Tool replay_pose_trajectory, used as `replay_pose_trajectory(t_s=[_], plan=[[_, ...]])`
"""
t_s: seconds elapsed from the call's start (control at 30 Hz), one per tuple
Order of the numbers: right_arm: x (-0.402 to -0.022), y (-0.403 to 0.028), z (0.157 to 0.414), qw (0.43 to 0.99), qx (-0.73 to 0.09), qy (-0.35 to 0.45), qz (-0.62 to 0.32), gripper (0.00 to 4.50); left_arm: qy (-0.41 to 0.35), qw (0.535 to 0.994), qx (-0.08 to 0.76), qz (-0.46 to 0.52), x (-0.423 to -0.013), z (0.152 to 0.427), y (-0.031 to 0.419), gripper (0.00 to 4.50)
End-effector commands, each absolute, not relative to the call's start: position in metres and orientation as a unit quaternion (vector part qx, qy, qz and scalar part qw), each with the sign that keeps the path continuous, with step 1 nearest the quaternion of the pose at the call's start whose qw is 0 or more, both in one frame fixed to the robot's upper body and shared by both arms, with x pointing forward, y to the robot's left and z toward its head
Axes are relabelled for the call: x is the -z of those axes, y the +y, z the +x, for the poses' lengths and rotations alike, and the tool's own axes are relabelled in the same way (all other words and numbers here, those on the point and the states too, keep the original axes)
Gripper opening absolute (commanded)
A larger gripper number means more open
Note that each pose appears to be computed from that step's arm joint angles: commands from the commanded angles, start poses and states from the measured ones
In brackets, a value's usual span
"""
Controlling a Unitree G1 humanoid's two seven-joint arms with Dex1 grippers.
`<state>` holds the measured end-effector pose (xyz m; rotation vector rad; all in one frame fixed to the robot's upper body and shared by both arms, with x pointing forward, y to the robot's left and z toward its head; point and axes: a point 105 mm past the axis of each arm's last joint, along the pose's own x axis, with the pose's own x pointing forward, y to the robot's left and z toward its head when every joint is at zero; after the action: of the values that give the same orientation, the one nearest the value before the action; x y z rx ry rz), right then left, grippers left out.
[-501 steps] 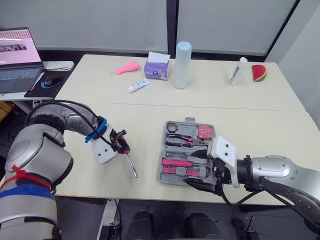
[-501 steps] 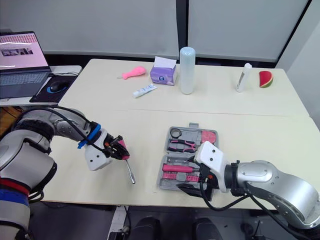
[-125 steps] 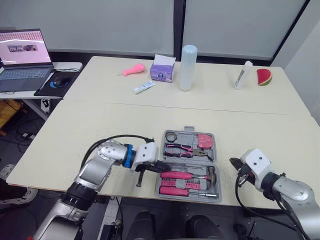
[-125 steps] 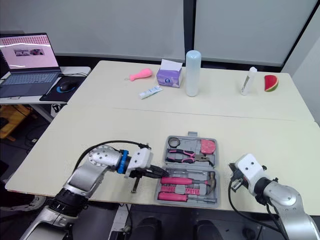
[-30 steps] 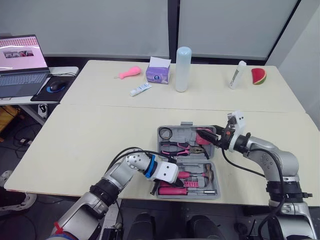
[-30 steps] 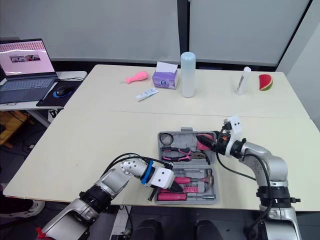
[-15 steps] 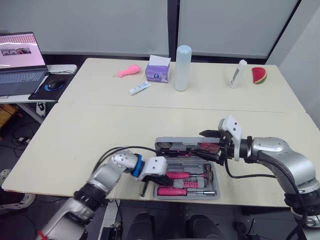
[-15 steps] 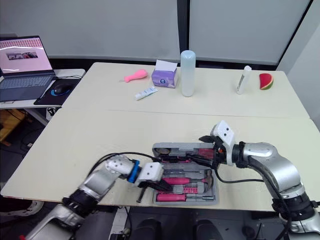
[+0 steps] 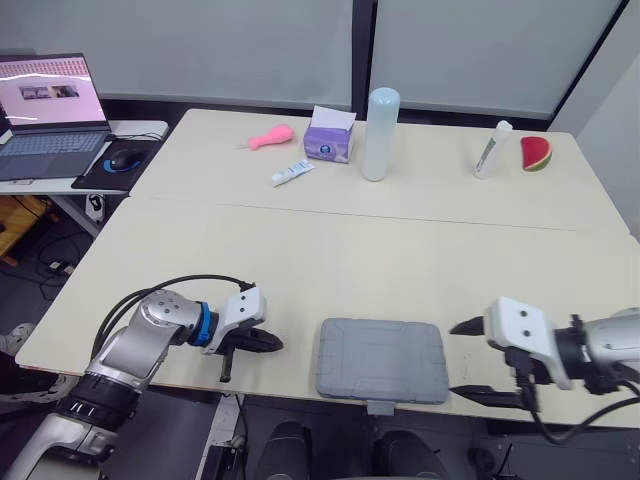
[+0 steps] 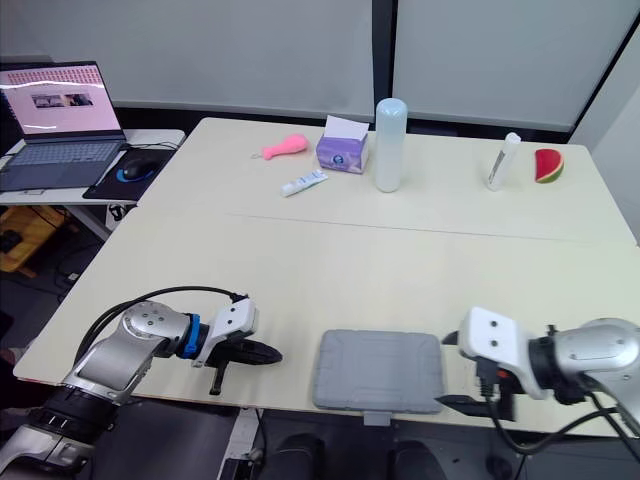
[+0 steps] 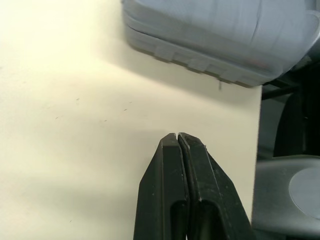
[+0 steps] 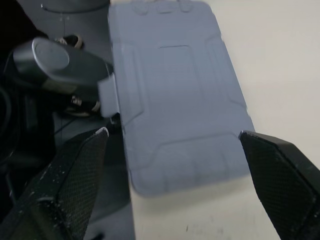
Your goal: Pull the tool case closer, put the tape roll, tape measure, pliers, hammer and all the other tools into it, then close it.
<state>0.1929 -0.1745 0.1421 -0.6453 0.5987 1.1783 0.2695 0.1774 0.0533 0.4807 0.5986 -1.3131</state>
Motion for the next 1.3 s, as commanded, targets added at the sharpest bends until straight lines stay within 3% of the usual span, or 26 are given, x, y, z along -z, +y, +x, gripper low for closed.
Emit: replay_pose_trajectory(t_s=[0.03,0.1,0.2,0.37,0.77,1.3], plan=[[-0.139,-0.185,0.196,0.745,-0.507,0.274,-0.336,4.47,0.25,0.73,0.593,0.229,-0.058,0.268,0.168,0.0],[-0.127,-0.19,0.203,0.747,-0.483,0.276,-0.364,4.47,0.244,0.731,0.593,0.233,-0.057,0.266,0.161,0.0],[-0.107,-0.193,0.215,0.752,-0.444,0.279,-0.4,3.92,0.232,0.733,0.588,0.25,-0.053,0.266,0.148,0.0],[-0.08,-0.193,0.221,0.733,-0.428,0.289,-0.442,2.31,0.228,0.741,0.569,0.275,-0.044,0.272,0.136,0.0],[-0.043,-0.156,0.23,0.69,-0.499,0.267,-0.452,0.07,0.229,0.708,0.618,0.255,-0.037,0.259,0.098,0.0],[-0.046,-0.15,0.219,0.682,-0.521,0.272,-0.435,0.01,0.228,0.703,0.624,0.256,-0.036,0.257,0.094,0.0]])
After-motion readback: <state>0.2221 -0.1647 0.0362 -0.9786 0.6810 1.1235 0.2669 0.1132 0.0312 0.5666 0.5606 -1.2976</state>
